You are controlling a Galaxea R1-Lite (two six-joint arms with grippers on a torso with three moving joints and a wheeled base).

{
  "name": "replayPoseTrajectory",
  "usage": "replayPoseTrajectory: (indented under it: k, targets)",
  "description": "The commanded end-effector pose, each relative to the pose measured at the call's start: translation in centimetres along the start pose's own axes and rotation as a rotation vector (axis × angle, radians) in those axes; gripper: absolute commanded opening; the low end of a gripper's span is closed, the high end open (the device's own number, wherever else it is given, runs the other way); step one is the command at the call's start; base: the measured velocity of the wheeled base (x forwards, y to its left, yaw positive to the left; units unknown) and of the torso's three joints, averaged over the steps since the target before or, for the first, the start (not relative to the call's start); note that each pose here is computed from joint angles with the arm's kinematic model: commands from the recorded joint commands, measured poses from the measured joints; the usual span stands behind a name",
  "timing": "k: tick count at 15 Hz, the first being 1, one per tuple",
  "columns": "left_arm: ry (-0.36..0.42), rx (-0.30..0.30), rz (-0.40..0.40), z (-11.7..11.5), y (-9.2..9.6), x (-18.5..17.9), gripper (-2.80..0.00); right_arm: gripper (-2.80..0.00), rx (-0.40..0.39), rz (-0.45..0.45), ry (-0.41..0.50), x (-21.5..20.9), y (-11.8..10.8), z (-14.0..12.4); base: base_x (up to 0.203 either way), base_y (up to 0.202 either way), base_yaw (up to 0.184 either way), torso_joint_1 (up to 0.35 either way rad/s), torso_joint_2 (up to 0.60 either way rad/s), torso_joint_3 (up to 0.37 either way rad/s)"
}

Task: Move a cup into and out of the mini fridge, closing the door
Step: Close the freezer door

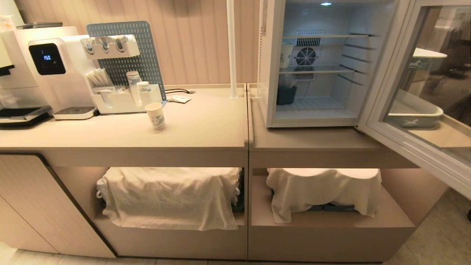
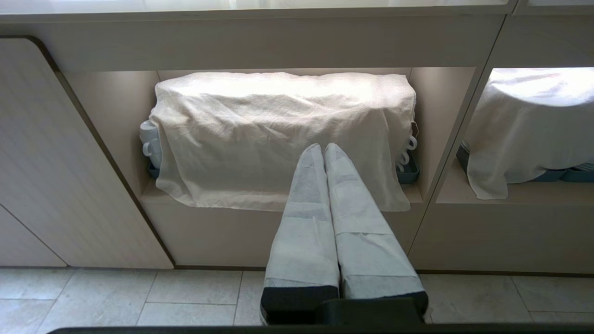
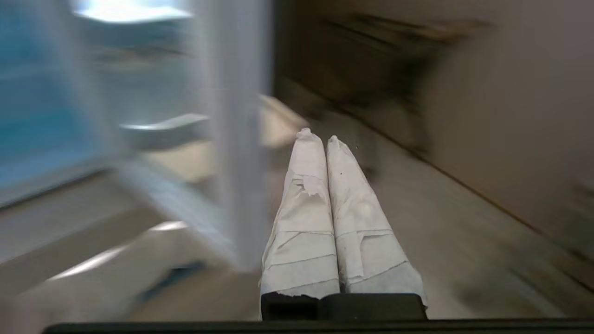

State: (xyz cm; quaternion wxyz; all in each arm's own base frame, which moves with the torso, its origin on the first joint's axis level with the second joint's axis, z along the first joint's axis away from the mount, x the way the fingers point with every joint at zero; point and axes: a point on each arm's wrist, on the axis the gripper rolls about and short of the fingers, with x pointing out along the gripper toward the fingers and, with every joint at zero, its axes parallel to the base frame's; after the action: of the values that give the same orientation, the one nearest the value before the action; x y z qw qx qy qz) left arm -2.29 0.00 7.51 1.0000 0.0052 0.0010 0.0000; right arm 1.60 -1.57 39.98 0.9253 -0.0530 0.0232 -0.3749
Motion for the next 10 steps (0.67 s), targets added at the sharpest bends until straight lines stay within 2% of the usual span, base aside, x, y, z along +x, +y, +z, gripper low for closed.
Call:
replayPoseTrajectory:
  k: [1,2,4,6,8,10]
  targets:
    - [0.001,0.000,0.000,0.0,0.0,0.0,-2.80,-2.80,-0.093,-0.205,0.106,3.1,2.0,-0.1,0.000,0.000,0.000,0.000,0.00,0.000]
    - [0.001,0.000,0.000,0.0,0.0,0.0,-2.80,-2.80,-0.121,-0.265,0.124,3.0,1.8,-0.2,0.000,0.000,0.000,0.000,0.00,0.000]
    - [0.001,-0.001,0.000,0.0,0.0,0.0,-2.80,-2.80,-0.153,-0.309,0.149,3.2,1.7,-0.3,0.000,0.000,0.000,0.000,0.00,0.000]
    - [0.001,0.000,0.000,0.0,0.0,0.0,-2.80,-2.80,-0.184,-0.410,0.213,4.3,1.6,-0.8,0.000,0.000,0.000,0.000,0.00,0.000]
    - [0.001,0.000,0.000,0.0,0.0,0.0,-2.80,-2.80,-0.224,-0.494,0.309,7.8,2.1,-1.3,0.000,0.000,0.000,0.000,0.00,0.000]
    - [0.001,0.000,0.000,0.0,0.0,0.0,-2.80,-2.80,-0.250,-0.509,0.372,10.5,2.5,-2.1,0.000,0.000,0.000,0.000,0.00,0.000]
